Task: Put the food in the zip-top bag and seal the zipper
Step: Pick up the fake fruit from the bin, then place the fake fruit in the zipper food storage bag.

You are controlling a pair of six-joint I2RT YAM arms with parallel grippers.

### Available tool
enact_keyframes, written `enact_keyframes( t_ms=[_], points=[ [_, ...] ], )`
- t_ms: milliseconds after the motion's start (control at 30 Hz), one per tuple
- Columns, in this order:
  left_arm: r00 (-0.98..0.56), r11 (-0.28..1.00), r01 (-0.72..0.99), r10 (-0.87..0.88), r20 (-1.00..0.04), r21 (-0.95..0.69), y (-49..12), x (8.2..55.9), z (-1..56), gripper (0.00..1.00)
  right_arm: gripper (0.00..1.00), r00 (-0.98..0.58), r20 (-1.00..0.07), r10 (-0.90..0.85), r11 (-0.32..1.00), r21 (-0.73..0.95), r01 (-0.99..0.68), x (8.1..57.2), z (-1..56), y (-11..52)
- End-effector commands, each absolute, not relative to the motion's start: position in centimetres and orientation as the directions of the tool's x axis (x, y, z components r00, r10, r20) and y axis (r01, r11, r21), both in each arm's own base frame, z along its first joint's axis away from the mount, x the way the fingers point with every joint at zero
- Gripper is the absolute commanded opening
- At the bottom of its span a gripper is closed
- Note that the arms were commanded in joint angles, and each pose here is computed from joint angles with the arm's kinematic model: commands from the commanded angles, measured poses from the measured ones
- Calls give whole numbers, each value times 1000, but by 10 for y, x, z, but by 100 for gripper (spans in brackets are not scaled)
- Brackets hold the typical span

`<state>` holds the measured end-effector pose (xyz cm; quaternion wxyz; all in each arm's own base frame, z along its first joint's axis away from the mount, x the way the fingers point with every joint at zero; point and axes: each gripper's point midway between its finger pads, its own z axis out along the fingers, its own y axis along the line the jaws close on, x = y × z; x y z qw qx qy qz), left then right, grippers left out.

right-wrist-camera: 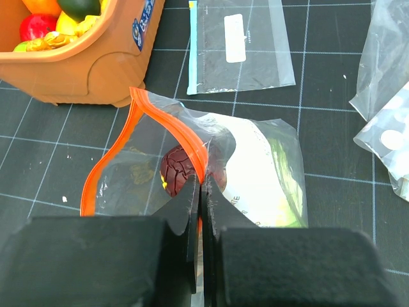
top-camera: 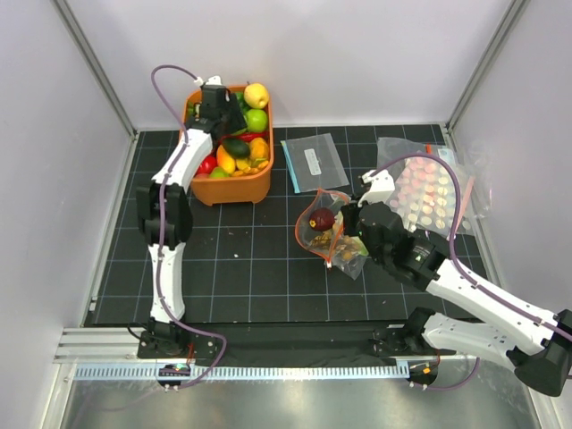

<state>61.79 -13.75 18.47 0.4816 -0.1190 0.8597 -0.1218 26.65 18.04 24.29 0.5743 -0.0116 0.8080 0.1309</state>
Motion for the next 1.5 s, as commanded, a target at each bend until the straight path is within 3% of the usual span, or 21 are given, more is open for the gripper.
enact_keyframes(
  t_ms=[0,100,267,500,800,1000,1100,1300,1467],
  points=[
    [-446,920,-20,-360,-820,-393,-144,588,251,36,1,-286,-940,185,959,236,-155,271,260,179],
    [-443,898,0,-393,-805,-439,-146,560,271,35,1,-284,-940,186,958,238,-162,273,258,181],
    [-504,790,37,-515,-693,-613,-168,515,292,35,1,-290,-941,174,957,231,-177,274,254,186],
    [-584,721,68,-532,-613,-690,-203,443,275,35,1,-280,-951,133,969,185,-166,279,249,185],
    [-530,622,349,-487,-695,-701,-249,343,287,35,1,-271,-951,147,966,197,-167,277,253,183],
    [-470,584,531,-399,-787,-614,-280,280,311,35,1,-274,-949,154,964,205,-169,277,254,183],
    [-413,600,559,-397,-819,-573,-278,270,320,36,1,-275,-949,156,963,208,-171,276,254,184],
    [-503,505,612,-345,-792,-609,-318,247,312,36,1,-261,-947,190,947,247,-207,271,261,186],
    [-536,512,641,-234,-811,-572,-356,242,289,36,1,-246,-946,212,940,266,-212,267,265,183]
  ],
)
